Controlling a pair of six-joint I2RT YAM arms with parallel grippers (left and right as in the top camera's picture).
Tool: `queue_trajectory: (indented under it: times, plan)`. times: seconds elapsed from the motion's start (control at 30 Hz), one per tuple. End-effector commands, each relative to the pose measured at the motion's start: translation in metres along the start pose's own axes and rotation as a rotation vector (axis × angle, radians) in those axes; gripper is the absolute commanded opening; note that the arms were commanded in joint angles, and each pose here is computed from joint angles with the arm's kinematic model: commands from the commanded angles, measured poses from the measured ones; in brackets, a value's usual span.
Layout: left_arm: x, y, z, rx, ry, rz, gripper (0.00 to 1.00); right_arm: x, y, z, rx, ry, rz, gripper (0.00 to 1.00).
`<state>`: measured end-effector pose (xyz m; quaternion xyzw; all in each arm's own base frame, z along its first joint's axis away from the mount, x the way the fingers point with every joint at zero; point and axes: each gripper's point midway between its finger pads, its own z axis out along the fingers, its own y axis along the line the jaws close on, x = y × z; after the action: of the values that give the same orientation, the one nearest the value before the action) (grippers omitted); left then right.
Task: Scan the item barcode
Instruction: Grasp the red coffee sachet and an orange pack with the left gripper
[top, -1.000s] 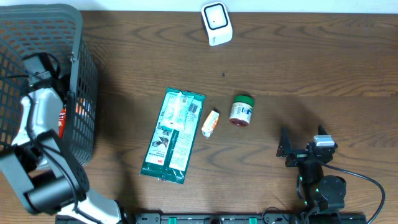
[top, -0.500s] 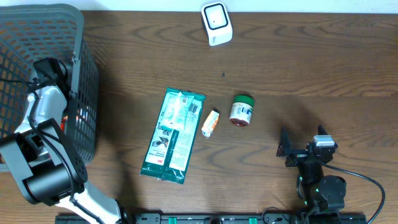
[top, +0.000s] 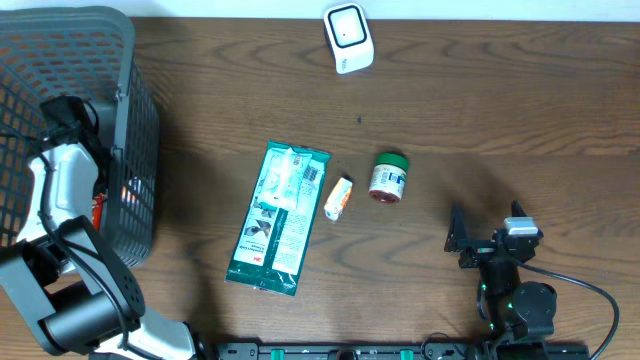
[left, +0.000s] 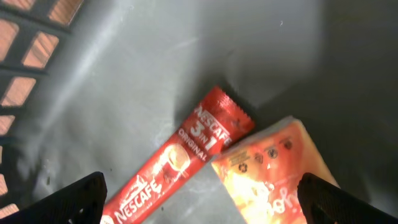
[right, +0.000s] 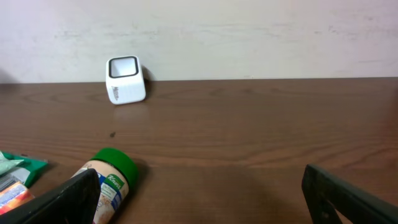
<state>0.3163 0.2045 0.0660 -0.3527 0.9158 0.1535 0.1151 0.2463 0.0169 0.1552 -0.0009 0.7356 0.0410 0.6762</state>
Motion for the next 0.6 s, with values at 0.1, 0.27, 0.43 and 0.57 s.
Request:
queue_trajectory:
  times: [0.1, 0.27, 0.43, 0.57]
  plan:
    - [0.005, -0.037, -0.003, 0.219, 0.034, 0.0, 0.99, 0.001, 0.001, 0.0, -0.002, 0.003, 0.012, 0.99]
    - [-0.001, -0.038, -0.003, 0.225, 0.018, -0.08, 0.99, 0.001, 0.001, 0.0, -0.002, 0.003, 0.012, 0.99]
    - [0.0, -0.04, 0.004, 0.224, 0.021, -0.119, 0.99, 0.001, 0.001, 0.0, -0.003, 0.003, 0.012, 0.99]
    - [0.009, -0.037, 0.019, 0.187, 0.05, -0.108, 0.99, 0.001, 0.001, 0.0, -0.003, 0.003, 0.012, 0.99]
